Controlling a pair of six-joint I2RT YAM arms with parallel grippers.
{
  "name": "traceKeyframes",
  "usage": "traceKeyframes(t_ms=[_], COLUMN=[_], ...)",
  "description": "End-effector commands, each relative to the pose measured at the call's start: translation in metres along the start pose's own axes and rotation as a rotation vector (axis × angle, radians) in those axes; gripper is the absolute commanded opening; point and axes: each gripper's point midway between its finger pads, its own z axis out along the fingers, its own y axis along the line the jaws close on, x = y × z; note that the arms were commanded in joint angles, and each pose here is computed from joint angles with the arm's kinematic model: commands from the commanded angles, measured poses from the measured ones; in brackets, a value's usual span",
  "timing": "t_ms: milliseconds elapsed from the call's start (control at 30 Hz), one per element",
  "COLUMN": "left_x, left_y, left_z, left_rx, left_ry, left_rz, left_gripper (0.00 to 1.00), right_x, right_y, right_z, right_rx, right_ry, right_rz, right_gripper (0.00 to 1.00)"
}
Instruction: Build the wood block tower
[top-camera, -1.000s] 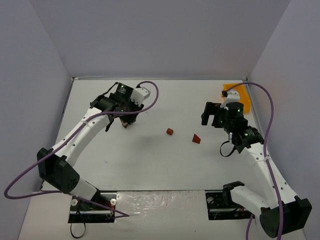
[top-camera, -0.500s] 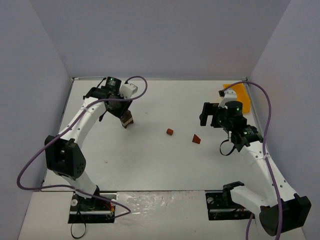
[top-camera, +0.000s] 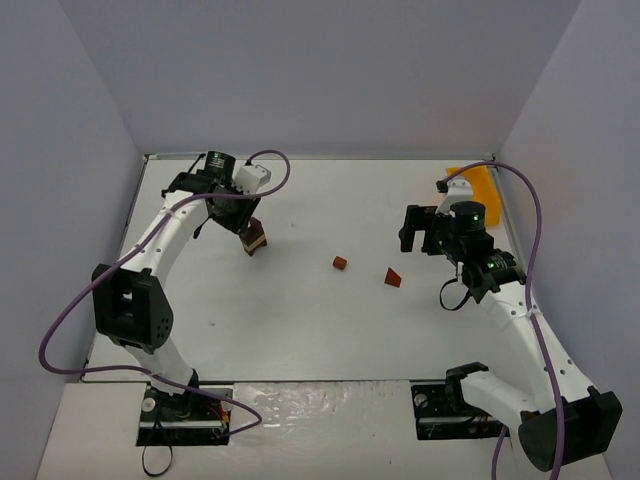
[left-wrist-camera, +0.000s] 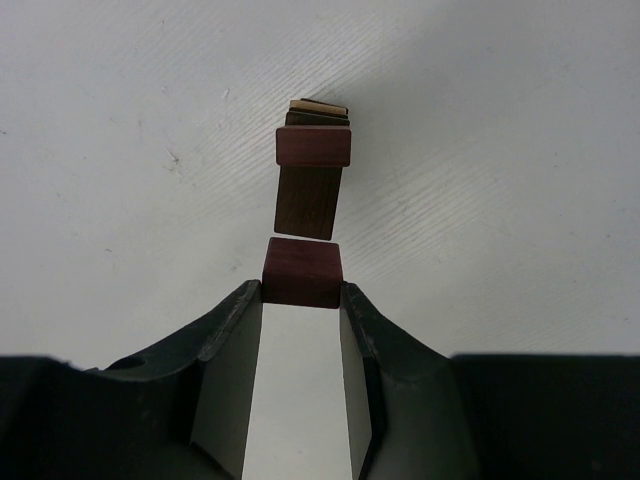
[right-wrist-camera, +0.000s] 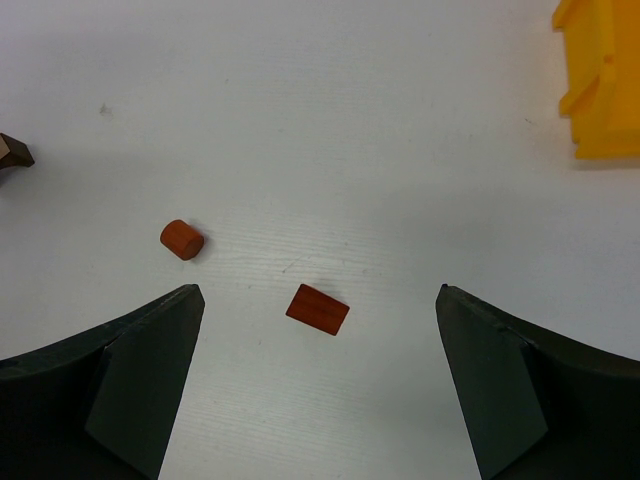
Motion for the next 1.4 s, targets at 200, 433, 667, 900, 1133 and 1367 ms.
traceKeyframes(t_ms=[200, 433, 667, 900, 1133, 1367], left_x=[-0.019, -0.016, -0.013, -0.009, -0.009, -0.01], left_y=[0.008, 0.01, 0.011, 0.012, 0.013, 0.012], left_z=[0.0, 0.005, 0.014, 0.017, 0.017, 0.016], left_rx=[0.003, 0.002, 0.01, 0.006, 0.001, 0.005], left_ry=[-0.065, -0.06, -0.052, -0.042, -0.041, -0.043], left_rz=[0.042, 0.042, 0.039, 0.038, 0.04, 0.036], left_gripper=[0.0, 0.0, 0.0, 0.0, 0.0, 0.0], right_x=[-0.015, -0.015, -0.014, -0.013, -0.012, -0.013], right_y=[0.001, 0.0, 0.0, 0.0, 0.0, -0.001], right_z=[-0.003, -0.003, -0.003, -0.002, -0.001, -0.002], right_rx=[-0.008, -0.004, -0.004, -0.003, -0.002, 0.001], right_ry=[-0.055, -0.053, -0.052, -0.047, -0.045, -0.049], right_rz=[-0.013, -0.014, -0.014, -0.013, -0.013, -0.012], right_gripper=[1.0, 1.0, 1.0, 1.0, 1.0, 1.0])
